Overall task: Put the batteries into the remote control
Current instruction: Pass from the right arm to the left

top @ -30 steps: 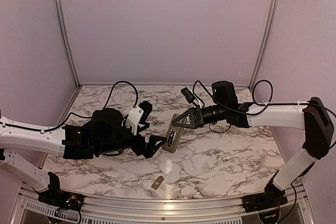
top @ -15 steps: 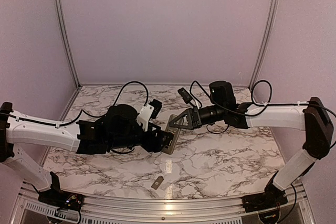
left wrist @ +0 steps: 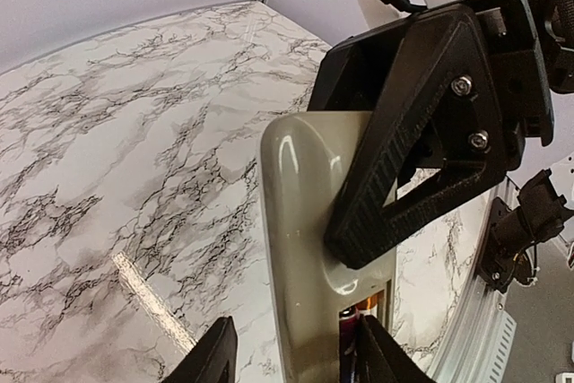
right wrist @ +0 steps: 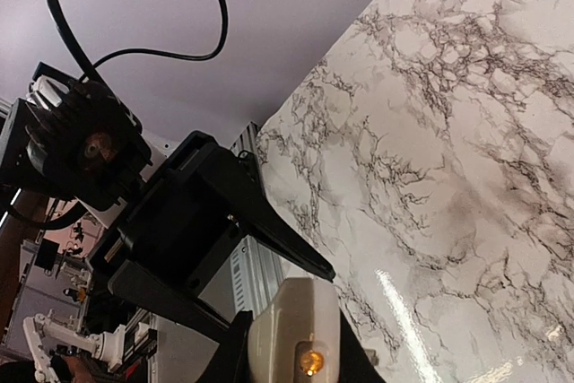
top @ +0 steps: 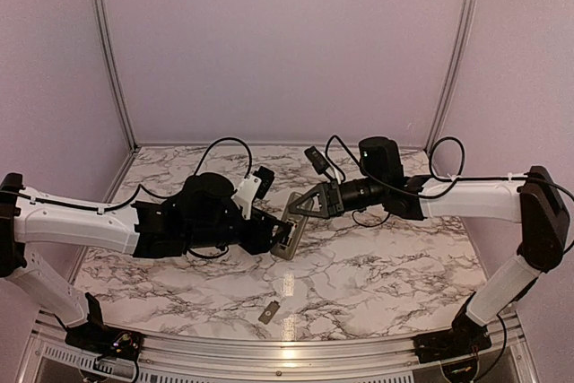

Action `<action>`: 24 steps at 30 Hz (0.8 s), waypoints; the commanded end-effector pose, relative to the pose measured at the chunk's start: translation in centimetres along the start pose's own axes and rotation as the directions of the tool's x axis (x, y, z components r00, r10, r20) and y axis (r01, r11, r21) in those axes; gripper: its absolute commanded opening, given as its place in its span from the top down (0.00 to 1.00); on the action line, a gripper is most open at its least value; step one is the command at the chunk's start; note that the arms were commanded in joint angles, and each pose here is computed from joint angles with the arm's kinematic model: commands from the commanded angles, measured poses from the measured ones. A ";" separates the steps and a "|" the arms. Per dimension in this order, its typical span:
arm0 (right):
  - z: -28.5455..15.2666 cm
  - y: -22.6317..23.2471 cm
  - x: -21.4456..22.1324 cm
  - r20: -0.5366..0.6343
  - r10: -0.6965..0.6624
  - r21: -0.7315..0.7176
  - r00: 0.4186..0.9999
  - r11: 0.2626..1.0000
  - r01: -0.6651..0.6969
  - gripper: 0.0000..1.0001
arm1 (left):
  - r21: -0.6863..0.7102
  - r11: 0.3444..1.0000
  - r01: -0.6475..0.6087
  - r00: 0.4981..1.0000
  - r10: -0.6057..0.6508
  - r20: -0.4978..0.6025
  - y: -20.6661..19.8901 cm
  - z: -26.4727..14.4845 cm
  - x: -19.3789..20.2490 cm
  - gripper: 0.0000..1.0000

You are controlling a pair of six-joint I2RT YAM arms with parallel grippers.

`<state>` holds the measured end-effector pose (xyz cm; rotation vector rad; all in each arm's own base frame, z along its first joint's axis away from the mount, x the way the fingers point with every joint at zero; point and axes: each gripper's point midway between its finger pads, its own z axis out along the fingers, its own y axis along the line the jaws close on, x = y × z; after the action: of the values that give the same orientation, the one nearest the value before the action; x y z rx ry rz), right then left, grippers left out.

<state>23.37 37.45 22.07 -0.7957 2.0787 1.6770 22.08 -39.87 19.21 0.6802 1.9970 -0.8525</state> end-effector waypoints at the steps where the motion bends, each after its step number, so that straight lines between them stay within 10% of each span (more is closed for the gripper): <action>1: -1.0 3.1 -1.8 0.048 -0.076 -0.083 0.996 0.993 0.079 1.00 | -0.065 0.998 0.022 0.998 -0.026 -0.052 2.8 -0.3 1.1 0.54; 24: -1.2 -4.1 -1.1 0.139 0.120 0.064 0.983 0.989 -0.130 1.00 | -0.096 0.988 -0.124 0.989 0.115 -0.098 0.7 1.5 0.3 0.01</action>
<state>25.77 35.94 19.22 -0.5940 2.1609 1.6452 22.71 -40.33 19.61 0.7678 1.9907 -0.7624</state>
